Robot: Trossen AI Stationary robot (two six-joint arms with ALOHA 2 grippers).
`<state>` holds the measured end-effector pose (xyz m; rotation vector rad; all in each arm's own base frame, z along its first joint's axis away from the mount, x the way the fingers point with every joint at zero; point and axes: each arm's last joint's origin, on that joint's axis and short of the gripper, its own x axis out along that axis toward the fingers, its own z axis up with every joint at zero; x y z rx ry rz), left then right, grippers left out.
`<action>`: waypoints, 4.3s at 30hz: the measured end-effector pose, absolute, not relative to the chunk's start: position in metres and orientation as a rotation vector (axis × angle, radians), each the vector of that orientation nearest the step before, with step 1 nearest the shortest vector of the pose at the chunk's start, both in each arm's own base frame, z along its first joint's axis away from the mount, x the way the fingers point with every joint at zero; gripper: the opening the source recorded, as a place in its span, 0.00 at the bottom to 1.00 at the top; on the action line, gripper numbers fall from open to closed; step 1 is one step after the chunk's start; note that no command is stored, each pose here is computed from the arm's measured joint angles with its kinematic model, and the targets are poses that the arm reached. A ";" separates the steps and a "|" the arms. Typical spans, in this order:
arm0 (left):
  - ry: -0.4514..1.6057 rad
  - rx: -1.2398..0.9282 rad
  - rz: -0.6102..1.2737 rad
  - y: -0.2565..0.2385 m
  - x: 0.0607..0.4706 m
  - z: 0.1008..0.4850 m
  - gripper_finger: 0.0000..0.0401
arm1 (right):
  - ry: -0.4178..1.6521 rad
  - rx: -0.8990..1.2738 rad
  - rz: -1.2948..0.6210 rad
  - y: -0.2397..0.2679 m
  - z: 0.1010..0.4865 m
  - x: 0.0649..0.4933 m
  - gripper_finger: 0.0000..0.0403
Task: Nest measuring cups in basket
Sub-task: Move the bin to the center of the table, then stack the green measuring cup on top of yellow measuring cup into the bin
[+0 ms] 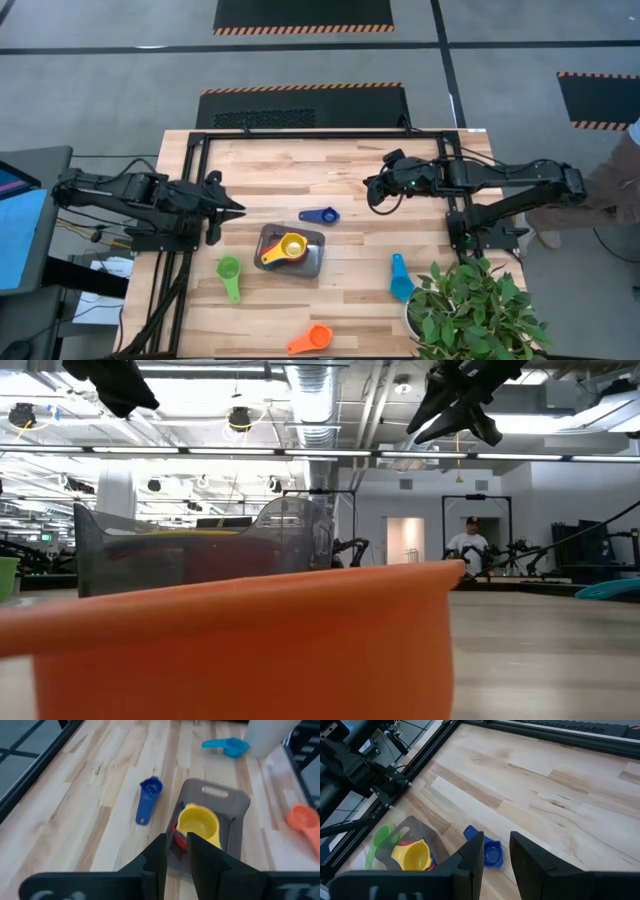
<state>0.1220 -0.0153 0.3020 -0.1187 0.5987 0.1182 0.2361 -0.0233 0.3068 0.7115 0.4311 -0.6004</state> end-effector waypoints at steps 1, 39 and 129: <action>0.587 -0.129 0.120 -0.015 0.123 0.303 0.15 | 0.431 0.712 -0.600 -0.023 0.307 0.236 0.29; 0.829 -0.640 0.286 -0.018 0.118 0.222 0.15 | 0.460 0.697 -0.524 -0.012 0.307 0.237 0.29; 1.550 -0.701 0.818 -0.111 0.170 0.152 0.08 | 0.488 0.684 -0.367 0.005 0.310 0.240 0.29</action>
